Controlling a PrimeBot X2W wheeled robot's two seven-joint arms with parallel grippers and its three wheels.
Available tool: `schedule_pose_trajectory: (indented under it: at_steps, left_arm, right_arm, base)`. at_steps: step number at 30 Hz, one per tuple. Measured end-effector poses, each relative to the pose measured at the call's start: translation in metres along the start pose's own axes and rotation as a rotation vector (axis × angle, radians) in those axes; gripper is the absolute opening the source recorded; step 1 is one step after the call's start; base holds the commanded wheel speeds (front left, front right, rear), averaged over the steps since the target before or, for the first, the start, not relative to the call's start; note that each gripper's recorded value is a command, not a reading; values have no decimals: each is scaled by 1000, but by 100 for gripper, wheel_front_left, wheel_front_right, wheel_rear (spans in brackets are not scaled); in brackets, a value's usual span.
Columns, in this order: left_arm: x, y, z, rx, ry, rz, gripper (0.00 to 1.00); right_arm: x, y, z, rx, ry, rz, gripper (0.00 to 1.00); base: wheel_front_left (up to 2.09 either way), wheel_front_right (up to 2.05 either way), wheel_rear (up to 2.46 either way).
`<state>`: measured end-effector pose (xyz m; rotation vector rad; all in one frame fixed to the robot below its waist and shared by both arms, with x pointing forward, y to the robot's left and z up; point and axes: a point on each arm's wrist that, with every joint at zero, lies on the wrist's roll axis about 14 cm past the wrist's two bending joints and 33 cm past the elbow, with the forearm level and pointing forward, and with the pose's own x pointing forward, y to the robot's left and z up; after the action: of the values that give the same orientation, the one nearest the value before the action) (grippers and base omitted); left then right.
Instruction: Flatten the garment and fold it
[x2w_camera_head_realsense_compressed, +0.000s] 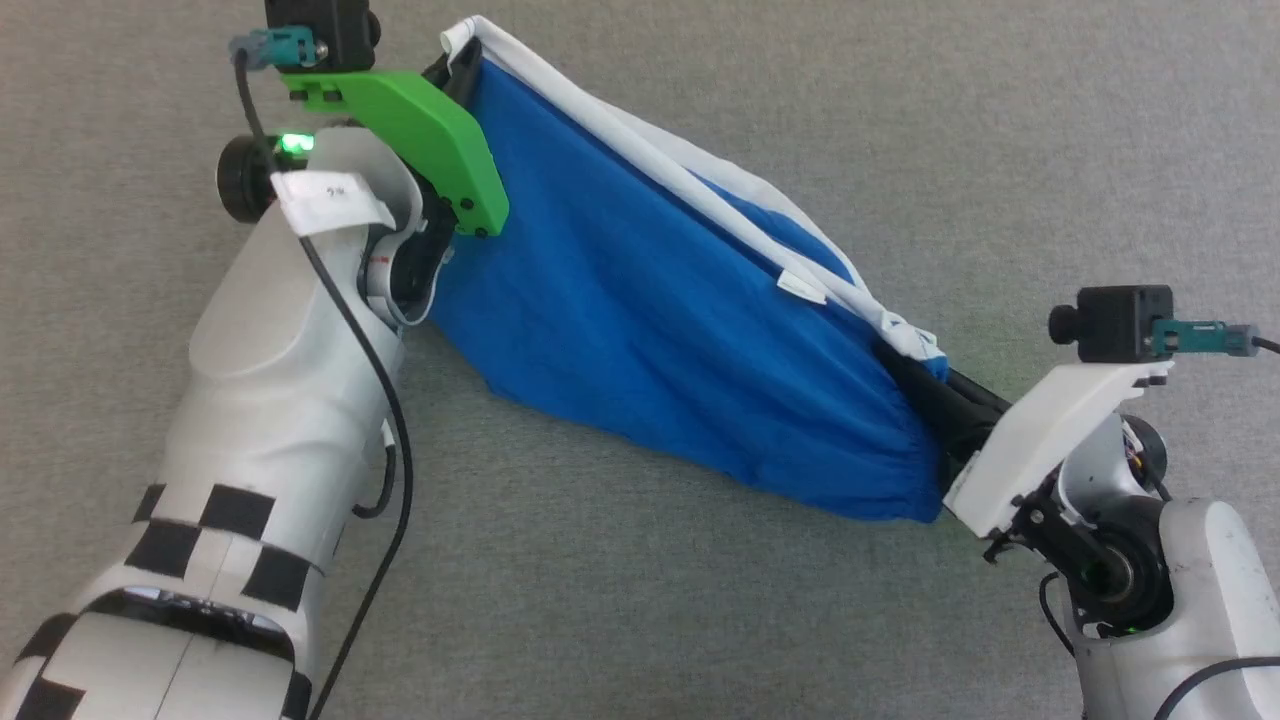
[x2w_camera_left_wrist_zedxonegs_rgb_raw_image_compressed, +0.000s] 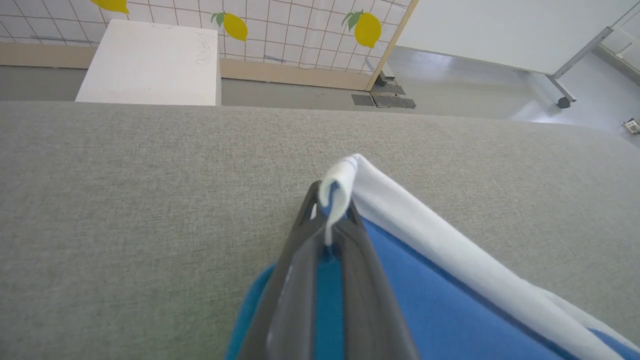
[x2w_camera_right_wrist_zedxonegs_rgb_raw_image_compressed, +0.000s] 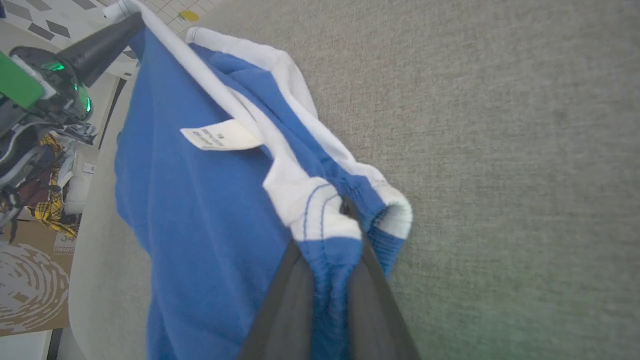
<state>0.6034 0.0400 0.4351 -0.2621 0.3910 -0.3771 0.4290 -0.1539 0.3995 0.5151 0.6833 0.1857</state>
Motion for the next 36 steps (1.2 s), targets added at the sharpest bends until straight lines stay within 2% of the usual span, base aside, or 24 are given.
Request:
schedule_pose_trajectory:
  at_steps: [9, 10, 11, 12, 19, 25, 27, 31, 36]
  left_arm:
    - [22, 2, -49, 17, 118, -5, 0]
    - [24, 1, -49, 15, 114, -8, 21]
    - [26, 1, -49, 14, 111, -9, 76]
    - [27, 0, -46, 14, 99, -9, 100]
    - [14, 0, -16, 53, -7, -3, 100]
    - [-9, -6, 44, 188, -231, -17, 100]
    - [-24, -9, 72, 175, -335, -19, 100]
    - [-62, -2, 94, 185, -441, 10, 100]
    - [-124, 13, 105, 237, -555, 83, 100]
  right_arm:
    - [6, -4, -14, 29, 43, 1, 0]
    - [6, -4, -14, 33, 44, 2, 41]
    - [6, -4, -15, 34, 48, 3, 100]
    - [5, -3, -15, 32, 48, 5, 100]
    - [-13, 2, 15, -25, -68, 6, 100]
    - [-39, 3, 35, -177, -172, -63, 100]
    - [-47, 4, 32, -254, -163, -98, 100]
    - [-58, 12, 25, -364, -144, -133, 100]
    - [-66, 22, 7, -425, -81, -153, 100]
  base:
    - [0, 0, 0]
    - [0, 0, 0]
    - [0, 0, 0]
    - [0, 0, 0]
    - [0, 0, 0]
    - [0, 0, 0]
    - [0, 0, 0]
    - [0, 0, 0]
    - [0, 0, 0]
